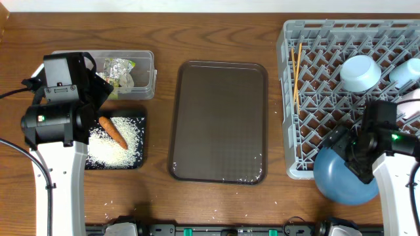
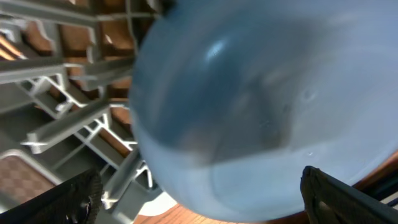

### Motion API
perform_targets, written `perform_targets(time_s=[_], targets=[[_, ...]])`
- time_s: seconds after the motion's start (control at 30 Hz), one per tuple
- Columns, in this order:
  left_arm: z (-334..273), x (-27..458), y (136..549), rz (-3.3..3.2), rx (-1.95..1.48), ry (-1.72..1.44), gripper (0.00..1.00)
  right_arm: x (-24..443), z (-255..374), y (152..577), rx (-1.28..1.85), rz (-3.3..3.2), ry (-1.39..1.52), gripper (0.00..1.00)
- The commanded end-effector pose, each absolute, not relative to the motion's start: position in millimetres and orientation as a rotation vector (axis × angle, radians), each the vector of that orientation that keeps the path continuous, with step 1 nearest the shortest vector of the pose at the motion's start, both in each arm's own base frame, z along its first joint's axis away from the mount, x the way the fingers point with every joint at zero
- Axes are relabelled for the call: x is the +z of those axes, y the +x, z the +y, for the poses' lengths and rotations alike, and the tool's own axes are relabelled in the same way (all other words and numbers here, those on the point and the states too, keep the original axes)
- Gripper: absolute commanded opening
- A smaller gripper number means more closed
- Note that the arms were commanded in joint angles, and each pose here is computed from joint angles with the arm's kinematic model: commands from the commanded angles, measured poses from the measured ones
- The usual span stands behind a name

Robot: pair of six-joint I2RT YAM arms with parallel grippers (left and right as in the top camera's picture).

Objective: Sort waste into correct bins and load items into the dishwasher rack

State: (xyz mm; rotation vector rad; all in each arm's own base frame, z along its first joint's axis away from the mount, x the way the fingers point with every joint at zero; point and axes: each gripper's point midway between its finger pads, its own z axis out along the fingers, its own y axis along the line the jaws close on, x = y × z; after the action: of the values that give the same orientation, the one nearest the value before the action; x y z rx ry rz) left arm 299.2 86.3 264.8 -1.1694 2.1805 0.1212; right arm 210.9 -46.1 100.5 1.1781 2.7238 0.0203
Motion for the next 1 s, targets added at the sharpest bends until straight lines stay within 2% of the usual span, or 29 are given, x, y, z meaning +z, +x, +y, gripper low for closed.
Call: perform_targets(time_s=[0.0,0.37,0.63,0.73,0.97], targets=[[90,265,298,2.169,0.14,-1.188,0.97,90,-42,205,0.023,2.718,1.224,0.99],[90,265,298,2.169,0.14,-1.188,0.97,84,-43,208,0.028,2.702,1.218,0.99],[90,265,298,2.169,0.14,-1.188,0.97,112,-48,217,0.013,2.659,1.151,0.99],[90,265,298,2.169,0.14,-1.188,0.97,134,-28,233,0.192,2.676,0.931,0.99],[90,265,298,2.169,0.14,-1.188,0.97,219,59,248,0.778,2.497,0.146,0.99]])
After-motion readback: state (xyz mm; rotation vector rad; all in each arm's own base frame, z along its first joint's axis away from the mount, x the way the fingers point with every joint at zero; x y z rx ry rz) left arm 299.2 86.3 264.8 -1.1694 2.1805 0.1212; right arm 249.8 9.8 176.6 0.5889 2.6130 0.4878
